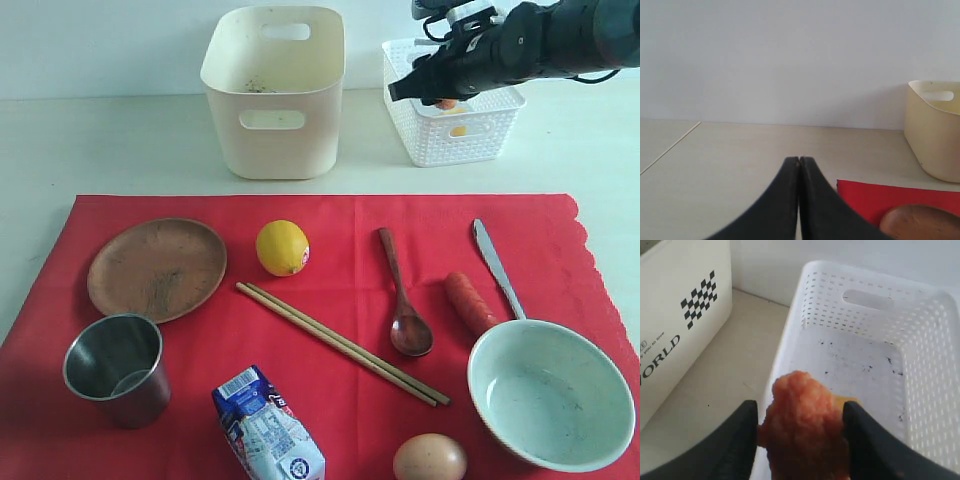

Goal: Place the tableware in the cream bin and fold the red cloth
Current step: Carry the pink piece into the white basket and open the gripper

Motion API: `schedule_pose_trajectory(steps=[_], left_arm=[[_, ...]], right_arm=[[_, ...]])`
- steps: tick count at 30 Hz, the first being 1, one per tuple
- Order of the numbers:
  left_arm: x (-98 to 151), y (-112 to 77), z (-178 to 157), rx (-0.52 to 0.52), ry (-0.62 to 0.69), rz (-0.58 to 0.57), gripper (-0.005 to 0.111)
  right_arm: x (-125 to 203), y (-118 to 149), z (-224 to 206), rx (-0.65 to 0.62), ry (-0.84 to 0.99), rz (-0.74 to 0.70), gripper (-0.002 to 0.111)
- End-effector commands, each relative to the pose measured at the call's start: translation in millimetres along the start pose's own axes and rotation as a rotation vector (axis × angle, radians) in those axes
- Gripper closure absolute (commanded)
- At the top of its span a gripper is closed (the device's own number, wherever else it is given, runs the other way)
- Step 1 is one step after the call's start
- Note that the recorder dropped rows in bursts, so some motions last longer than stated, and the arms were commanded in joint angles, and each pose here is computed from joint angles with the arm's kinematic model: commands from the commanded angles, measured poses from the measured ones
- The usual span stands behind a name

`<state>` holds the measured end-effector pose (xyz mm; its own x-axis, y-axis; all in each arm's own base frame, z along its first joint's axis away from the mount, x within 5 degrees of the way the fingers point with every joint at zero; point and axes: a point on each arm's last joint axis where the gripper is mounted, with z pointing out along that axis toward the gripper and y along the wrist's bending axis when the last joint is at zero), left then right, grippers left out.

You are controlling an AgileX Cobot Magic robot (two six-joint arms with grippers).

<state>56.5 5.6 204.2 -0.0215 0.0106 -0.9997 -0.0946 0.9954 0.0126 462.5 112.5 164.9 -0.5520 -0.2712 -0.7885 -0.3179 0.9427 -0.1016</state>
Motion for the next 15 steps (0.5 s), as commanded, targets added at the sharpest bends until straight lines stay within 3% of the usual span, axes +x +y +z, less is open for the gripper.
schedule_pose_trajectory(steps=[1,5,8,15], left_arm=[[0.4,0.1,-0.4,-0.003,-0.005,0.004,0.104],[0.4,0.1,-0.4,-0.003,-0.005,0.004,0.104],[0.4,0.1,-0.4,-0.003,-0.005,0.004,0.104],[0.4,0.1,-0.4,-0.003,-0.005,0.004,0.104]], right_arm=[[-4.1,-2.8,-0.8,0.015,-0.046,0.008,0.06],[-5.8,-3.3,-0.9,0.02,-0.065,0.008,0.039],[-5.8,-3.3,-0.9,0.02,-0.065,0.008,0.03],[-11.9,-3.1,-12.5,0.006,-0.031,0.008,0.03]])
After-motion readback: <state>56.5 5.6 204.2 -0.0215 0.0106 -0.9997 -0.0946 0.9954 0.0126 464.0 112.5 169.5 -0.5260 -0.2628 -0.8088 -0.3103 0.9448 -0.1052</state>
